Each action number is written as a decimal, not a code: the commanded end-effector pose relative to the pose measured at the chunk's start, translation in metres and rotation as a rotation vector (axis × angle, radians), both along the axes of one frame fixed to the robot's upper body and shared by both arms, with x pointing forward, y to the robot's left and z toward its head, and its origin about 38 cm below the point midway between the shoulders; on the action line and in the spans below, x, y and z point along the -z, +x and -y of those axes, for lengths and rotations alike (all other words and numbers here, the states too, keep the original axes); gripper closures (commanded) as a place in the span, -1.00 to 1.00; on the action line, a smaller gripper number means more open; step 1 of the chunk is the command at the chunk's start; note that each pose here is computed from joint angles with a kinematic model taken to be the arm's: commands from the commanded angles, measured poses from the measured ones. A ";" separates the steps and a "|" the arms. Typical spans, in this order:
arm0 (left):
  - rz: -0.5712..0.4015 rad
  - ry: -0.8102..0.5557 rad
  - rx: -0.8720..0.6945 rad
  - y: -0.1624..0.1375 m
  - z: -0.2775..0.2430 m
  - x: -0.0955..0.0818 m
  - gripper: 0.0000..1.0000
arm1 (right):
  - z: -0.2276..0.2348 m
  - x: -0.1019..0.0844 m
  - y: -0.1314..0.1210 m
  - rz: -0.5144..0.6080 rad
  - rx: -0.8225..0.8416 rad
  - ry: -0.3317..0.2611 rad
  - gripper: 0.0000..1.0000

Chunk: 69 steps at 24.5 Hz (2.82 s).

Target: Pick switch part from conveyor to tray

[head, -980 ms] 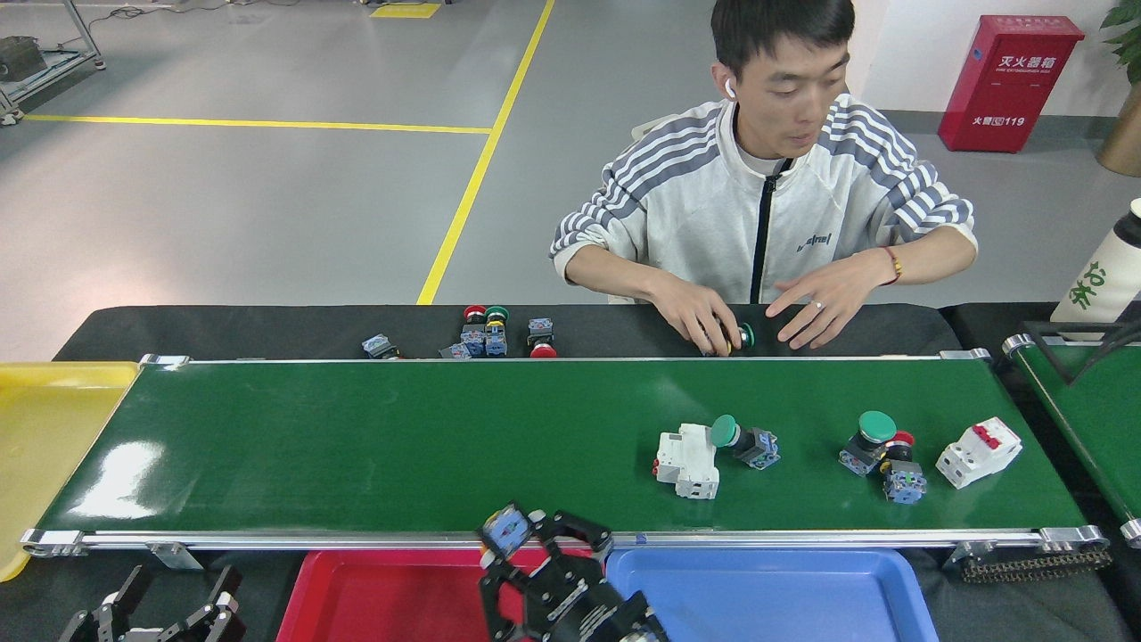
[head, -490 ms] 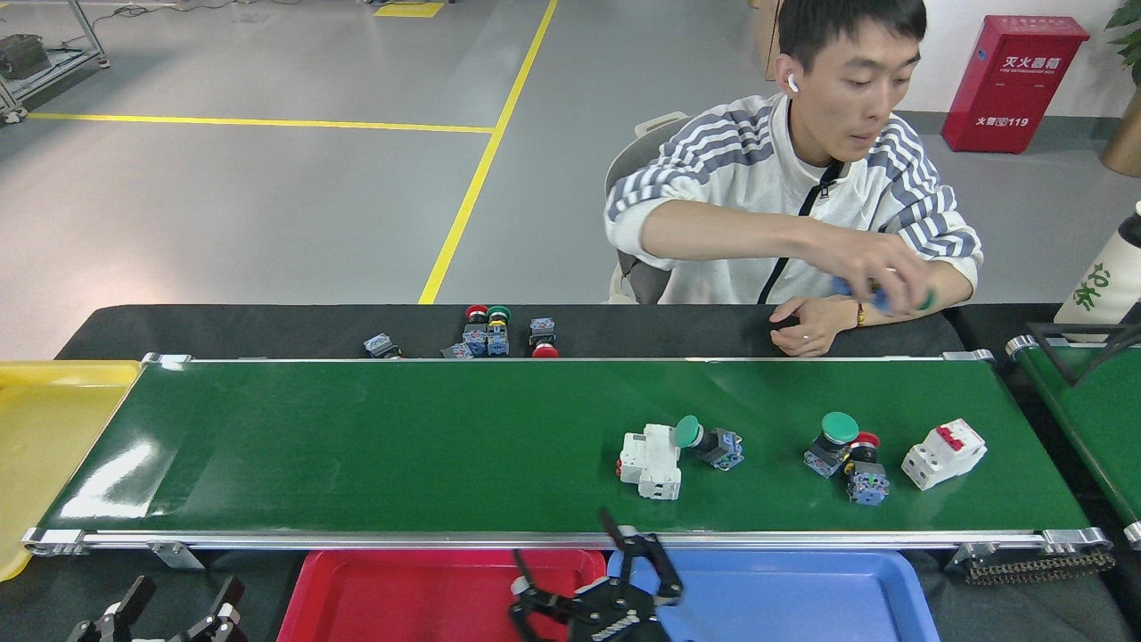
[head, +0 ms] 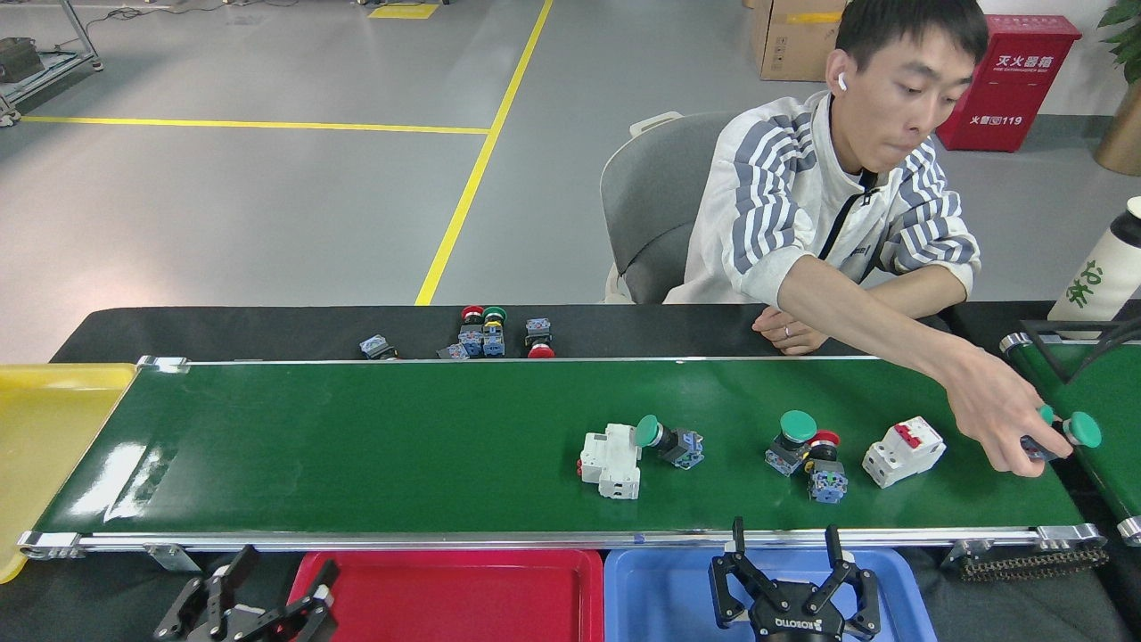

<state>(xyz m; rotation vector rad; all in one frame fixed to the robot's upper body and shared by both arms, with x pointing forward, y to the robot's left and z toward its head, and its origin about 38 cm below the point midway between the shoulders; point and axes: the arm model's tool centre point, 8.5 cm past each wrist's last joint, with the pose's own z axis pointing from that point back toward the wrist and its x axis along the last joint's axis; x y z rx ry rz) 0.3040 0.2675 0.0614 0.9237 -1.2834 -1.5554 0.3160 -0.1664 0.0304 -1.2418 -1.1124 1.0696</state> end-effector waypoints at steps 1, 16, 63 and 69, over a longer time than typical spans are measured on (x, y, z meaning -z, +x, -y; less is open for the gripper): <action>0.028 0.023 0.023 0.014 0.023 -0.006 -1.00 | 0.001 -0.003 0.009 -0.008 0.014 0.002 -1.00; 0.010 0.068 0.039 0.070 0.145 0.002 -1.00 | -0.023 -0.001 0.065 -0.069 -0.047 -0.005 -1.00; -0.041 0.063 -0.055 -0.021 -0.011 0.011 0.78 | -0.164 -0.016 -0.054 -0.022 -0.843 -0.008 -1.00; -0.041 0.065 -0.027 -0.022 -0.009 0.012 0.78 | -0.159 -0.027 -0.046 0.006 -0.799 0.013 -1.00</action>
